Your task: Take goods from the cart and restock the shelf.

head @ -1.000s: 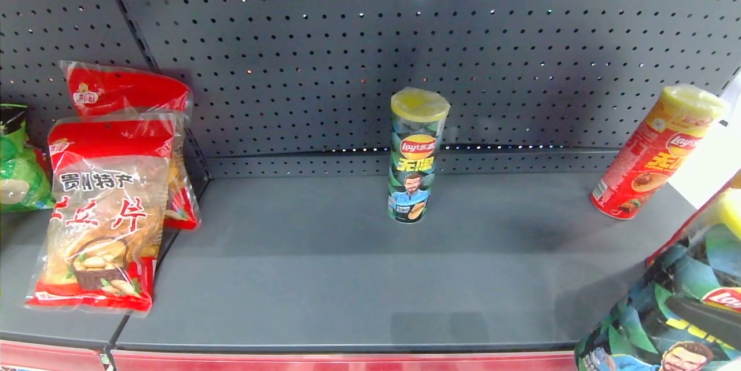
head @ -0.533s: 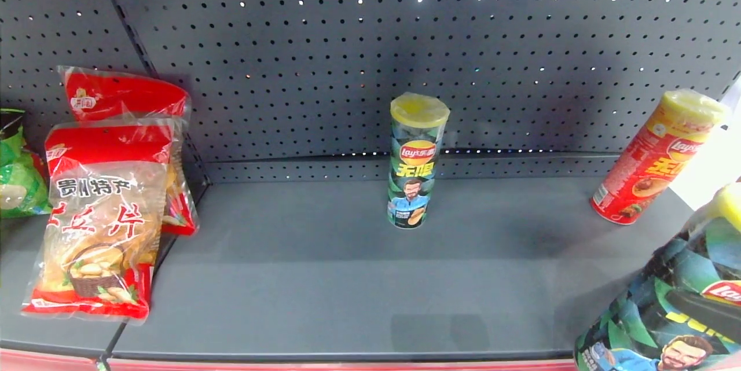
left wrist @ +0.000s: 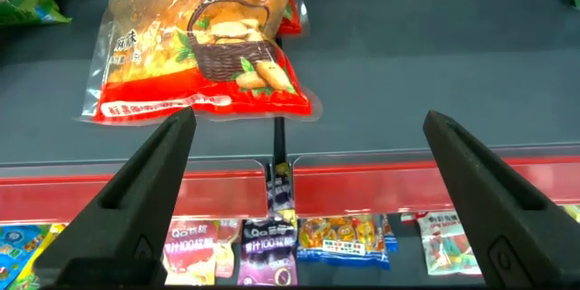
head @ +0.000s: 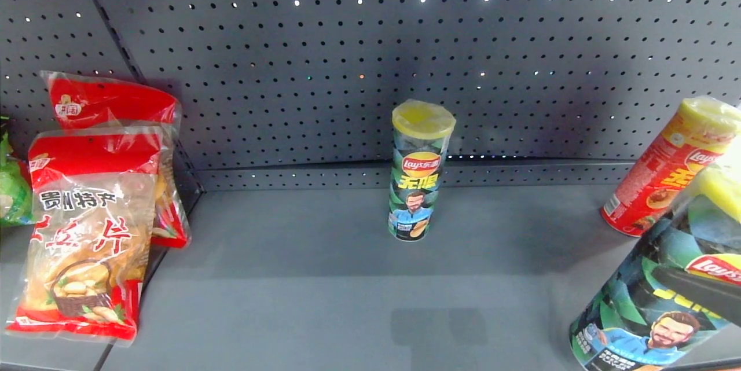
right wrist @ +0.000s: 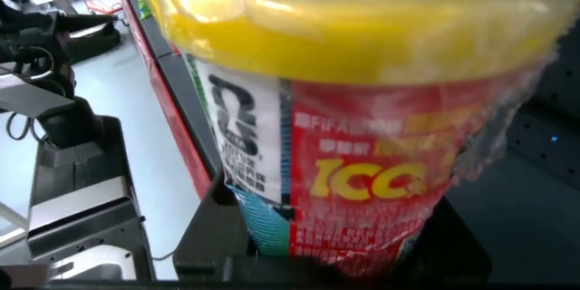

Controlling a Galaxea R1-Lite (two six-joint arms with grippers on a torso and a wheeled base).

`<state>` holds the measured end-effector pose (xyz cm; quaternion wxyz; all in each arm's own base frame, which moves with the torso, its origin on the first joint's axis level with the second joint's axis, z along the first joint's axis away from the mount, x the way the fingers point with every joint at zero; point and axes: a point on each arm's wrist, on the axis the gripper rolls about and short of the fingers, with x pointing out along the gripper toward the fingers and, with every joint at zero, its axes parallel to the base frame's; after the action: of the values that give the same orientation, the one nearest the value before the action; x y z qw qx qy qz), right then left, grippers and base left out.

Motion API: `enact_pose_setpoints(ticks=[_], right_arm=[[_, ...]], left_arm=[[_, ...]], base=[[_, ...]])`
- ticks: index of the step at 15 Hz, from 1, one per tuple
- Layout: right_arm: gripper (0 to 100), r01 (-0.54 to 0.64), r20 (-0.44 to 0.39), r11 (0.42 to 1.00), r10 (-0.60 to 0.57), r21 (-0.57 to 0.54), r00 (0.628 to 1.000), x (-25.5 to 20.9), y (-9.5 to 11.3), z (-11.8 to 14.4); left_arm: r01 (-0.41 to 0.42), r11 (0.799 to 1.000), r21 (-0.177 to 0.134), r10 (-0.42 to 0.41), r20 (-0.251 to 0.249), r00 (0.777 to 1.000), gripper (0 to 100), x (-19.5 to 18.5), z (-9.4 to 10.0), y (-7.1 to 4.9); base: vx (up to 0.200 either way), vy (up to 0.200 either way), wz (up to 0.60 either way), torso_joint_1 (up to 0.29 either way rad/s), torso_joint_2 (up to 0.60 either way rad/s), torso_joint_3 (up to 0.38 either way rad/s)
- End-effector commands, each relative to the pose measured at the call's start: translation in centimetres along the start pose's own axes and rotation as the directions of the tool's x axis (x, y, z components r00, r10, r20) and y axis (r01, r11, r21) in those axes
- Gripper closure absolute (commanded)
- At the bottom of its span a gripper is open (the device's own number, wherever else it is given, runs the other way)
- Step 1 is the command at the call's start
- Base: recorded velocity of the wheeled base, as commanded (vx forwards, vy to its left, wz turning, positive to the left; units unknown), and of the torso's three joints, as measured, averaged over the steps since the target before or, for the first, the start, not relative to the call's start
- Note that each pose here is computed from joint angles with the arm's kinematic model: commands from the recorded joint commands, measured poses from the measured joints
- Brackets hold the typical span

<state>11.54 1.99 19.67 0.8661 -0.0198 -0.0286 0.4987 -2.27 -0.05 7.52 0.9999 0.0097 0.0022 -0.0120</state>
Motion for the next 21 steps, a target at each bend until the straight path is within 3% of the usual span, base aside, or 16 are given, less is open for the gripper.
enact_pose_setpoints(ticks=[1,13,14,15,16,17,18,19,20,21], right_arm=[[100,-0.003,0.001,1.000,0.003,-0.002,1.000,0.1,-0.1,0.1],[100,-0.004,0.038,0.998,0.006,-0.068,0.999,-0.8,1.3,0.9],[100,-0.004,0.039,0.998,0.007,-0.069,0.999,-0.8,1.4,0.9],[100,-0.005,0.044,0.997,0.008,-0.077,0.999,-0.9,1.6,1.0],[100,-0.005,0.044,0.997,0.008,-0.075,0.999,-0.9,1.5,1.0],[100,-0.005,0.044,0.997,0.008,-0.077,0.999,-0.9,1.6,1.0],[100,-0.005,0.044,0.997,0.008,-0.077,0.999,-0.9,1.5,1.0],[100,-0.005,0.045,0.997,0.008,-0.076,0.999,-0.9,1.5,1.0],[100,-0.005,0.045,0.997,0.008,-0.076,0.999,-0.9,1.5,1.0],[100,-0.005,0.041,0.998,0.008,-0.070,0.999,-0.8,1.5,0.9]], left_arm=[[0.000,1.000,0.001,0.000,0.000,1.000,0,0.0,0.0,0.0],[0.020,1.000,0.010,-0.020,0.014,1.000,0,0.0,0.2,0.0],[0.017,1.000,0.009,-0.017,0.086,0.996,0,-0.3,1.6,0.0],[0.042,0.999,0.017,-0.045,0.255,0.966,0,-1.4,8.1,0.1],[0.066,0.998,0.018,-0.069,0.278,0.958,0,-1.6,9.8,0.1],[0.121,0.993,0.005,-0.115,0.337,0.934,0,-2.7,13.2,0.2],[0.140,0.990,0.002,-0.134,0.302,0.944,0,-2.3,14.9,0.3],[0.156,0.988,0.002,-0.150,0.298,0.943,0,-2.0,16.6,0.4],[0.177,0.984,-0.008,-0.168,0.276,0.946,0,-1.3,17.1,0.5],[0.239,0.970,-0.031,-0.228,0.206,0.952,0,0.6,17.2,0.4]], base=[[0.000,0.000,0.00,0.000,0.00,0.000],[0.000,0.000,0.00,0.000,0.00,0.000],[0.000,0.000,0.00,0.000,0.00,0.000],[0.000,0.000,0.00,0.000,0.00,0.000],[0.000,0.000,0.00,0.000,0.00,0.000],[0.000,0.000,0.00,0.000,0.00,0.000],[0.000,0.000,0.00,0.000,0.00,0.000],[0.000,0.000,0.00,0.000,0.00,0.000],[0.000,0.000,0.00,0.000,0.00,0.000],[0.000,0.000,0.00,0.000,0.00,0.000]])
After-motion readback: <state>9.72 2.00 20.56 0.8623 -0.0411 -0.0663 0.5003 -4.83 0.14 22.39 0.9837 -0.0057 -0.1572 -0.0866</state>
